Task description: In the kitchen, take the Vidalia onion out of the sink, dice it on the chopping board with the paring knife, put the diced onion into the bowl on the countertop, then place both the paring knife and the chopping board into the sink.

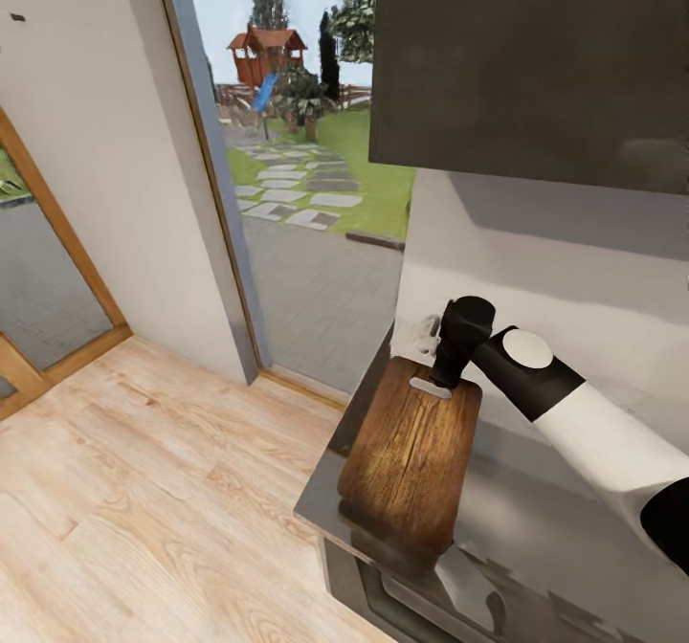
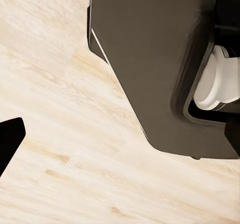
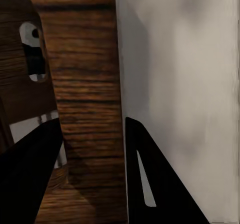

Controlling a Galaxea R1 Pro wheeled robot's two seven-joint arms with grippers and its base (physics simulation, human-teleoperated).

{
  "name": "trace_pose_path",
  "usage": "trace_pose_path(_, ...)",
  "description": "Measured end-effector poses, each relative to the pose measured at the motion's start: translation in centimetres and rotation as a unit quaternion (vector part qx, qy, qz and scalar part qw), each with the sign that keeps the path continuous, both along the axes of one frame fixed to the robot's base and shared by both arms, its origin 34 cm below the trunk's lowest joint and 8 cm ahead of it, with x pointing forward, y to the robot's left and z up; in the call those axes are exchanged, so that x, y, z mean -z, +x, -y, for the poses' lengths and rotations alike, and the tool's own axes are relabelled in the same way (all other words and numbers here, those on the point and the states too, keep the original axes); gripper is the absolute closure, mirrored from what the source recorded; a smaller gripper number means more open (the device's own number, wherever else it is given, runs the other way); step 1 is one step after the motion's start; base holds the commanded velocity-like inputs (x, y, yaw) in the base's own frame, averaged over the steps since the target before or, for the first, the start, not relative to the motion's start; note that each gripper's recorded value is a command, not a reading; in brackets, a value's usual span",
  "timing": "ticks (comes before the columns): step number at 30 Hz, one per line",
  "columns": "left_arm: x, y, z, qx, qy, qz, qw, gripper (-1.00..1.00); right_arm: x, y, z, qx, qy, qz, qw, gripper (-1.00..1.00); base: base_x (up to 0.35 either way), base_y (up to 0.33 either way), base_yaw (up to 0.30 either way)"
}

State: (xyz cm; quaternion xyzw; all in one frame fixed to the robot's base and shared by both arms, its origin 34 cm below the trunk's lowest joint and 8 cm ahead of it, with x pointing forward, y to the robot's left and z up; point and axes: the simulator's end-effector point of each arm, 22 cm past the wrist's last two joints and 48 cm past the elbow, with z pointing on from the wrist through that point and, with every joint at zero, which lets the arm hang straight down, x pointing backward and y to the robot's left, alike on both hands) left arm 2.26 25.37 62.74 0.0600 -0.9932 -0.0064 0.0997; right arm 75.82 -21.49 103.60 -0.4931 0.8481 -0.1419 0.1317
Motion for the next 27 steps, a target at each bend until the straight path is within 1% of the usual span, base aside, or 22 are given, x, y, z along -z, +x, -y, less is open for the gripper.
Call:
trace_pose_path(5, 0.1, 0.3, 0.0, 0.0, 0.0, 0.004, 1.0, -1.0, -0.5, 0.0, 0.8, 0.005, -0.004, 0.004, 1.0, 1.0, 0.0, 0.0, 0.0)
trace_pose_path(6, 0.1, 0.3, 0.0, 0.0, 0.0, 0.004, 1.0, -1.0, -0.6, 0.1, 1.6, 0.009, -0.009, 0.006, 0.9999, 1.0, 0.0, 0.0, 0.0)
trace_pose_path(10, 0.1, 0.6, 0.0, 0.0, 0.0, 0.008, 1.0, -1.0, -1.0, 0.1, 3.2, 0.019, -0.017, 0.009, 0.9996, 1.0, 0.0, 0.0, 0.0)
trace_pose_path(15, 0.2, 0.9, 0.0, 0.0, 0.0, 0.012, 0.9999, -1.0, -1.5, 0.0, 4.2, 0.026, -0.02, 0.012, 0.9994, 1.0, 0.0, 0.0, 0.0)
trace_pose_path(27, 0.3, 1.6, 0.0, 0.0, 0.0, 0.021, 0.9998, -1.0, -2.7, -0.1, 4.5, 0.028, -0.021, 0.022, 0.9991, 1.0, 0.0, 0.0, 0.0)
